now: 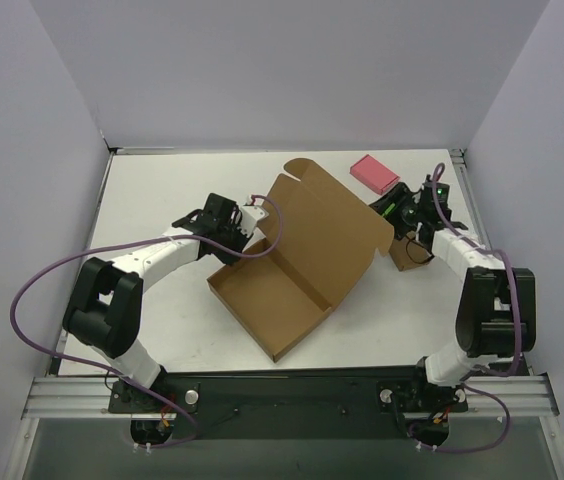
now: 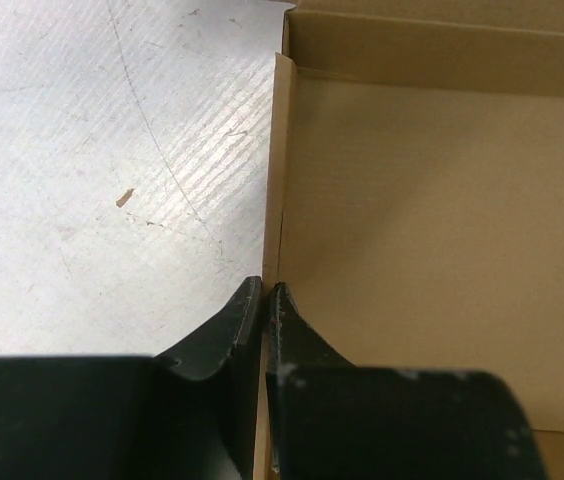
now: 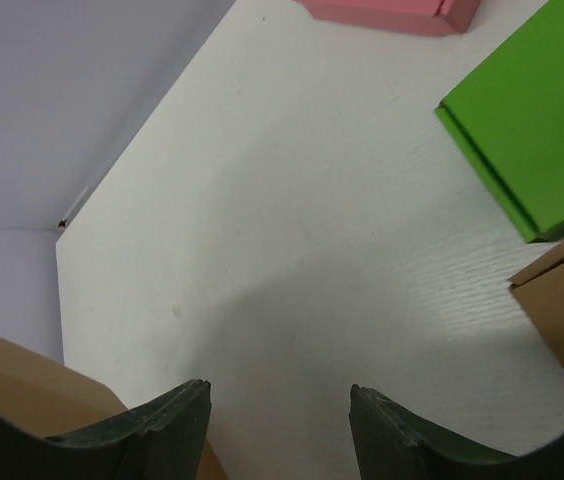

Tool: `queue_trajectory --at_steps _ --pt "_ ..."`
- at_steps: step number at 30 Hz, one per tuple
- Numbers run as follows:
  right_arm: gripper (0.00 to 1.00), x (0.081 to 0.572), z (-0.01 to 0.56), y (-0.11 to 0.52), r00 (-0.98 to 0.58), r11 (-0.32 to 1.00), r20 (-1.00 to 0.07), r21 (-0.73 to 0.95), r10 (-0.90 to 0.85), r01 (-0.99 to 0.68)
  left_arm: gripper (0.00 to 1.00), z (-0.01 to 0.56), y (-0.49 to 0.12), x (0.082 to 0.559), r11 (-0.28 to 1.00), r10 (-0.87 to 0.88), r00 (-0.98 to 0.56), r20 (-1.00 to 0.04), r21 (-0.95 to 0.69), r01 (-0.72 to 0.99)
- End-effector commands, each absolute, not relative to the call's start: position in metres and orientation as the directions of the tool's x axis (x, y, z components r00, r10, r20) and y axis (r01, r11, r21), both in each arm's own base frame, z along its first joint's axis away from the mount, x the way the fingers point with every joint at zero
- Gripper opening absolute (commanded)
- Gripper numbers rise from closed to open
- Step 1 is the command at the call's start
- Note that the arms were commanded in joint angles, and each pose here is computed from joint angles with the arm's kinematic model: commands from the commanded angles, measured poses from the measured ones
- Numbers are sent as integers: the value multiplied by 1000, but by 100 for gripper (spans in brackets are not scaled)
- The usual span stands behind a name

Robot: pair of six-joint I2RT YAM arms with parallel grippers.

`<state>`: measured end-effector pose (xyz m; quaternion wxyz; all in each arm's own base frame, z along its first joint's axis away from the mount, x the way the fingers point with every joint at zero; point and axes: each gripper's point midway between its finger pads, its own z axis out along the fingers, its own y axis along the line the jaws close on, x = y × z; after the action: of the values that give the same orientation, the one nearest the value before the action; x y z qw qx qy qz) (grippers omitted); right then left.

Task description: Fold the paper box

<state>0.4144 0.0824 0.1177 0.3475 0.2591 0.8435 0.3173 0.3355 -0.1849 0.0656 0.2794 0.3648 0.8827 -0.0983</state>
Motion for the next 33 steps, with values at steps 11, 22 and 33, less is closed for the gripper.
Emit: queue_trajectory --at_steps 11,22,33 --pt "43 396 88 263 -878 576 -356 809 321 -117 0 44 -190 315 692 624 -609 -490 -16 721" --pt "54 375 103 319 -904 327 -276 930 327 -166 0 36 -184 319 720 621 -638 -456 9 694" --pt "68 392 153 215 -833 458 -357 877 422 -144 0 36 -184 319 717 626 -632 -457 17 697"
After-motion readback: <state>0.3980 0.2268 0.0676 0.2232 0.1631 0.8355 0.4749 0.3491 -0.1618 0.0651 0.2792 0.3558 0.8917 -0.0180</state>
